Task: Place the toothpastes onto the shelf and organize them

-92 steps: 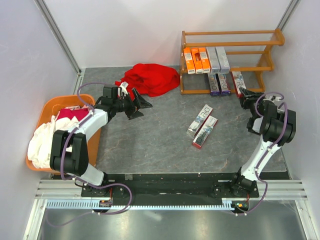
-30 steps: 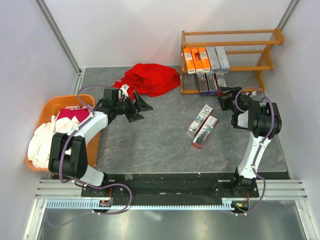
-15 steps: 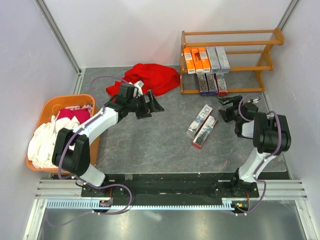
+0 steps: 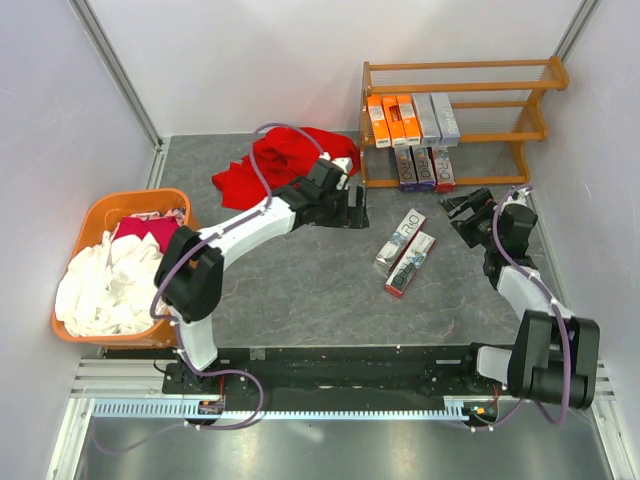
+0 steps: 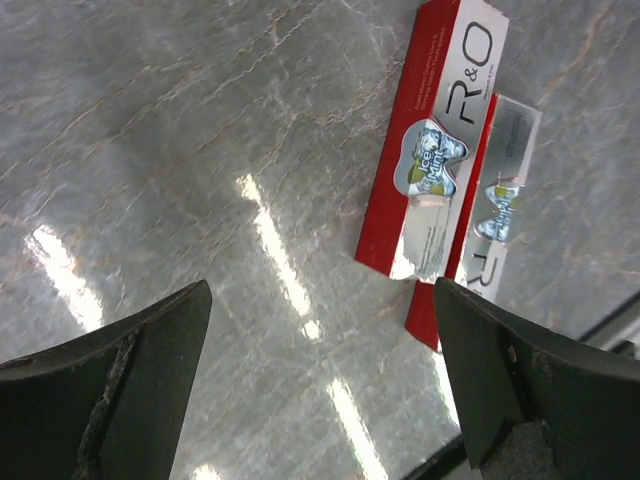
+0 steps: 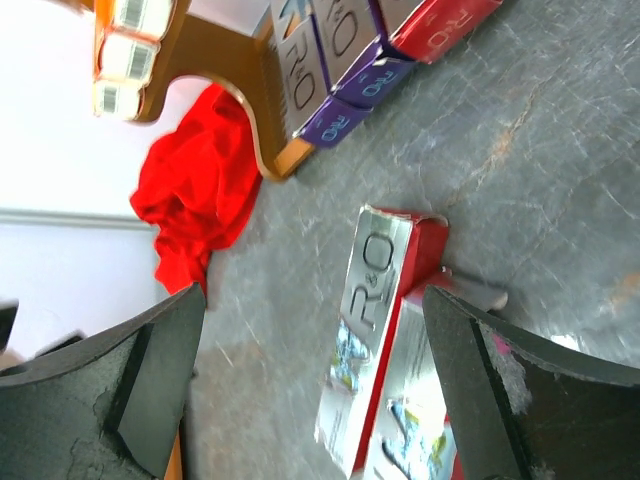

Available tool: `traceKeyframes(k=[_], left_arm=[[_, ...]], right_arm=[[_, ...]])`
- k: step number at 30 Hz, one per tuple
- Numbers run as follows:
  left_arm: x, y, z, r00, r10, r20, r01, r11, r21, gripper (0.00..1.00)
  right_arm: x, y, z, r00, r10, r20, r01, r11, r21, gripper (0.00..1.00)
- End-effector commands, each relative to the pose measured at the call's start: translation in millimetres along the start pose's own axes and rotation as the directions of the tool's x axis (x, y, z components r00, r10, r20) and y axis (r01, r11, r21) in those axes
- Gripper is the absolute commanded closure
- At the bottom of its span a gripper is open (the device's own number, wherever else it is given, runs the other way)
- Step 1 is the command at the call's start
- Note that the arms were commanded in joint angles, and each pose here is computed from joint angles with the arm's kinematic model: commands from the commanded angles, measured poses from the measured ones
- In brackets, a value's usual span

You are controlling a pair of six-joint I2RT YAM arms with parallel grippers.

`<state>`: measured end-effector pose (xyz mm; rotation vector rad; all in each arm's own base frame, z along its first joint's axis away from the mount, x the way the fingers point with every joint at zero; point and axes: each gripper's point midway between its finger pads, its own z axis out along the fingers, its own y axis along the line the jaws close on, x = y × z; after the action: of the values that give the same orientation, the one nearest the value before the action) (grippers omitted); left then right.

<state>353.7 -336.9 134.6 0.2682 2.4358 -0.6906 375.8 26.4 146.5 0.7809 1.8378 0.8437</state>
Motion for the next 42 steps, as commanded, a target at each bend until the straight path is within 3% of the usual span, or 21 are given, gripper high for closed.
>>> traceKeyframes(k=[1,14,24,42], left_arm=[[1,-7,22,0.99,0.142,-0.015,-0.142,0.987,-0.073,0.0],[14,-60,83,0.949,0.313,-0.038,-0.315,0.945,-0.089,0.0],[31,-74,123,0.946,0.315,-0.077,-0.319,0.947,-0.048,0.0],[26,-102,166,0.955,0.293,-0.052,-0.292,0.956,0.012,0.03]], right_arm=[[0,4,-20,0.995,-0.098,-0.02,0.099,0.994,0.038,0.02],[21,-6,-33,0.992,-0.1,-0.079,0.103,0.994,0.043,0.02],[24,-8,-33,0.99,-0.109,-0.09,0.113,0.993,0.045,0.02],[27,-14,-31,0.988,-0.109,-0.109,0.115,0.992,0.059,0.02]])
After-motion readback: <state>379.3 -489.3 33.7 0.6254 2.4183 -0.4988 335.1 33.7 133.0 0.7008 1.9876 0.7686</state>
